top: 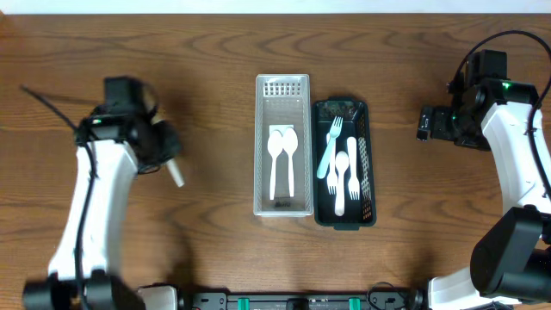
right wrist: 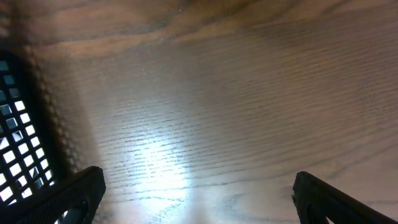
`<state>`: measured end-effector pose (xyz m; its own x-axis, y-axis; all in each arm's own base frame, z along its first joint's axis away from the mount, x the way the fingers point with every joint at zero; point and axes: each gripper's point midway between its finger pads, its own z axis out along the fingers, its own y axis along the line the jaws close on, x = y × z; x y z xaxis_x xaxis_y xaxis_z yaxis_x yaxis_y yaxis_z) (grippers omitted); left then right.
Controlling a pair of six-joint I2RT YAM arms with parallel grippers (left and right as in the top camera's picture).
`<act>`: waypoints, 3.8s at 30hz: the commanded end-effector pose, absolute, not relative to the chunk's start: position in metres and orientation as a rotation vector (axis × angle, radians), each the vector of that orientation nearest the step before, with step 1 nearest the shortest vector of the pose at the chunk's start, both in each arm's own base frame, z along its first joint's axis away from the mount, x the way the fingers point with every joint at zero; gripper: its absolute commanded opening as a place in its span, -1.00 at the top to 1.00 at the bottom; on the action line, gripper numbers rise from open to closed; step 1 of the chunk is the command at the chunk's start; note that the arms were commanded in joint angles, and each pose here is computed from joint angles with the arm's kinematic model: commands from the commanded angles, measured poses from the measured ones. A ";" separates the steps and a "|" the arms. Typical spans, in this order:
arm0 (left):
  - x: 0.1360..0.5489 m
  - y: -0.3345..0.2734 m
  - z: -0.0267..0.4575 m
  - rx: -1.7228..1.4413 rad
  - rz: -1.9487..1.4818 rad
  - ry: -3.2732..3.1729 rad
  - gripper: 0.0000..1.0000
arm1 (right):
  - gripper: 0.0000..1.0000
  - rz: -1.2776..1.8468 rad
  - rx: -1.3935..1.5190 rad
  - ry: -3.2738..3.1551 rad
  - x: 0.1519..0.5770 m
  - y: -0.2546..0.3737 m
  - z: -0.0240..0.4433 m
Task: Pack container
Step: 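Carry the spoon right into the white basket and release it, then move the left gripper to the last white spoon and grasp it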
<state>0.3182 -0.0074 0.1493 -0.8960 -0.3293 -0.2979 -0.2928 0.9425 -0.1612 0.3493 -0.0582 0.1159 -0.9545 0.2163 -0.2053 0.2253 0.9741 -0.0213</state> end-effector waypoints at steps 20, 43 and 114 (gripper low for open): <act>0.321 -0.238 0.105 0.471 -0.295 2.821 0.88 | -0.98 -0.067 0.319 2.913 0.349 -0.060 0.118; 0.322 -0.027 0.266 -0.138 0.061 2.616 -0.28 | -0.98 -0.067 0.319 2.915 0.349 -0.060 0.118; 0.263 0.186 -0.021 -1.051 -0.115 3.016 0.88 | -0.99 -0.053 0.307 2.925 0.347 -0.058 0.117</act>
